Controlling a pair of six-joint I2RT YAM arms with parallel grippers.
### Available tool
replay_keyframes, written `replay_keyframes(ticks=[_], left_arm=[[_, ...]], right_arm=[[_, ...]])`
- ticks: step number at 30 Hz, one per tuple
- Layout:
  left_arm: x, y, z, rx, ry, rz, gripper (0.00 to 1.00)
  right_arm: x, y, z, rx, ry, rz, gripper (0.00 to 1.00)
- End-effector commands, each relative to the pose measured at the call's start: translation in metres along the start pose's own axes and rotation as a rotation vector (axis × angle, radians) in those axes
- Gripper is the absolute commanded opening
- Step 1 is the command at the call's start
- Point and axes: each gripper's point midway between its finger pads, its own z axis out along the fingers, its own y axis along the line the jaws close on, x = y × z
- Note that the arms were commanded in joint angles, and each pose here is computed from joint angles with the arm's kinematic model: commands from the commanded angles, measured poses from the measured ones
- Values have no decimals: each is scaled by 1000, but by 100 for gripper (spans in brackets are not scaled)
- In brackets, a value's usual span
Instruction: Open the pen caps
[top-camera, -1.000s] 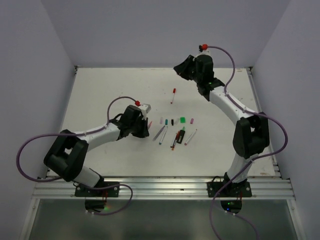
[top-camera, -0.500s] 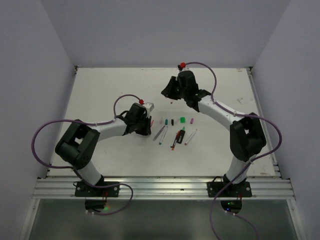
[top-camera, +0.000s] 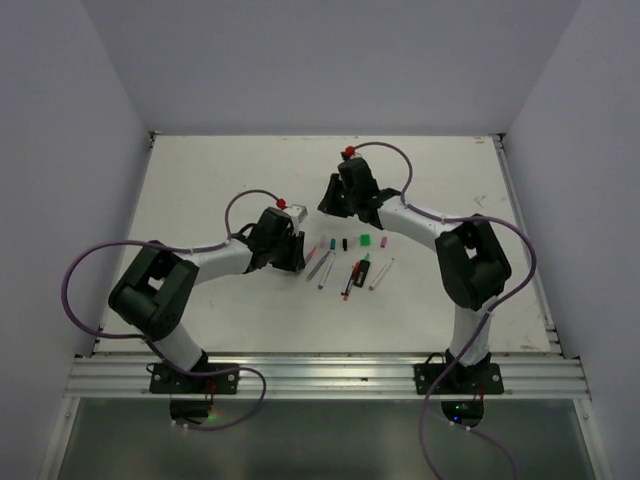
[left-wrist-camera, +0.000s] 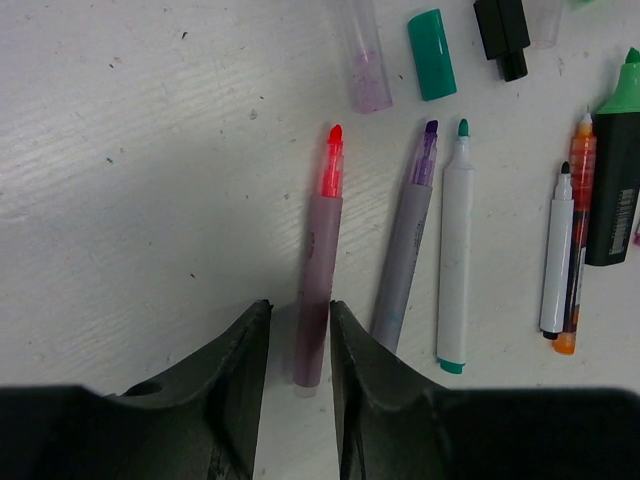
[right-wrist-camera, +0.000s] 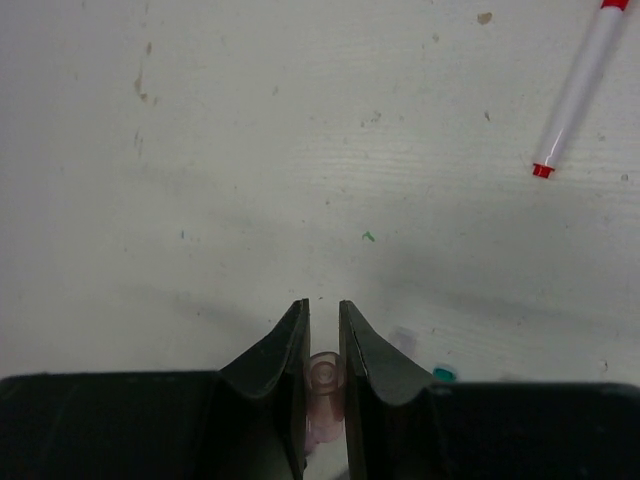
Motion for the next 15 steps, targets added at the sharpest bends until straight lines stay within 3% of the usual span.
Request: replay_keyframes(ticks=[1,6,9,15], left_arm=[[14,11,-5,-59,21,-33,34],[-12,14,-27,-109,-99,-54,38],[-29,25,-46,-177,-183,-73,47],[-52,43,-78,-246,-308,-122,75]], right_arm=[[9,-2,9,44,16,-7,0],[30,-3,20,75,63,-33,0],[42,-4,26,99,93,-45,0],[59,-11,37,150,132,-58,1]])
